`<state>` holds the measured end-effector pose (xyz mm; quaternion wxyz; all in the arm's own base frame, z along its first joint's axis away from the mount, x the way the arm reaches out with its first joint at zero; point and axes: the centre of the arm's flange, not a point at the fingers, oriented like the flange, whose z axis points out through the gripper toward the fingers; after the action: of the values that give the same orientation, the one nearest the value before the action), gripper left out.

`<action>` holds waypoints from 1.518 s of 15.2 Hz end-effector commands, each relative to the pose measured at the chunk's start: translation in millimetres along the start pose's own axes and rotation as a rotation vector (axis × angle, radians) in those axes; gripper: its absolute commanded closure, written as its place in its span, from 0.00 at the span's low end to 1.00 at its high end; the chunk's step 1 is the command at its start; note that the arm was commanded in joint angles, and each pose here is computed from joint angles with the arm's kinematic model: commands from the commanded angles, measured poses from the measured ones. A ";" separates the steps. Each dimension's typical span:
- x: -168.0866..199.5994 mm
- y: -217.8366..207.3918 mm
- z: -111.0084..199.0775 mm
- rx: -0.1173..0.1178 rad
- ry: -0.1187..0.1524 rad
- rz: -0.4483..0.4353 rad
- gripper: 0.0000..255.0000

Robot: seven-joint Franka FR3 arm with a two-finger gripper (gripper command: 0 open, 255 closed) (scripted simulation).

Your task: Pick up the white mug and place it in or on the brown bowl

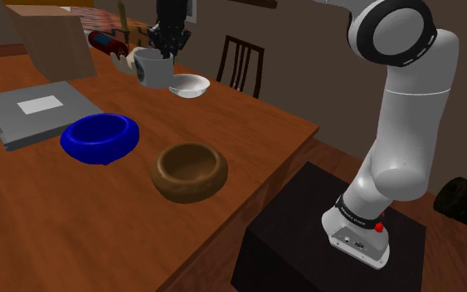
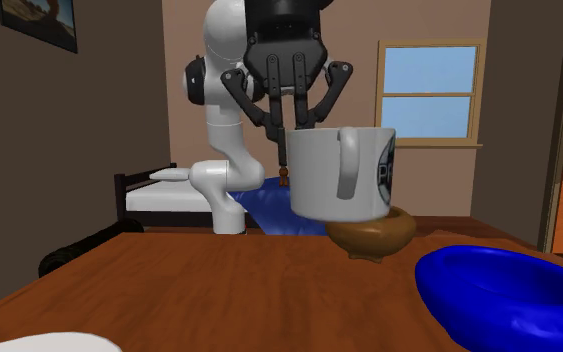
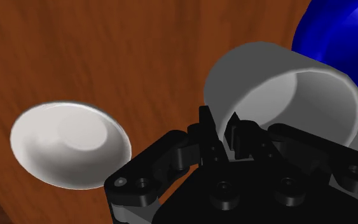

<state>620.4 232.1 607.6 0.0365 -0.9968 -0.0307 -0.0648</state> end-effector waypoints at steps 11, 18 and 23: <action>-135.0 -65.2 -28.6 0.000 0.000 0.000 1.00; -216.8 -105.1 -44.5 0.000 0.000 0.000 1.00; -244.6 -116.5 -33.8 0.000 0.000 0.000 1.00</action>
<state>367.5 331.9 621.3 0.0364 -0.9967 -0.0311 -0.0648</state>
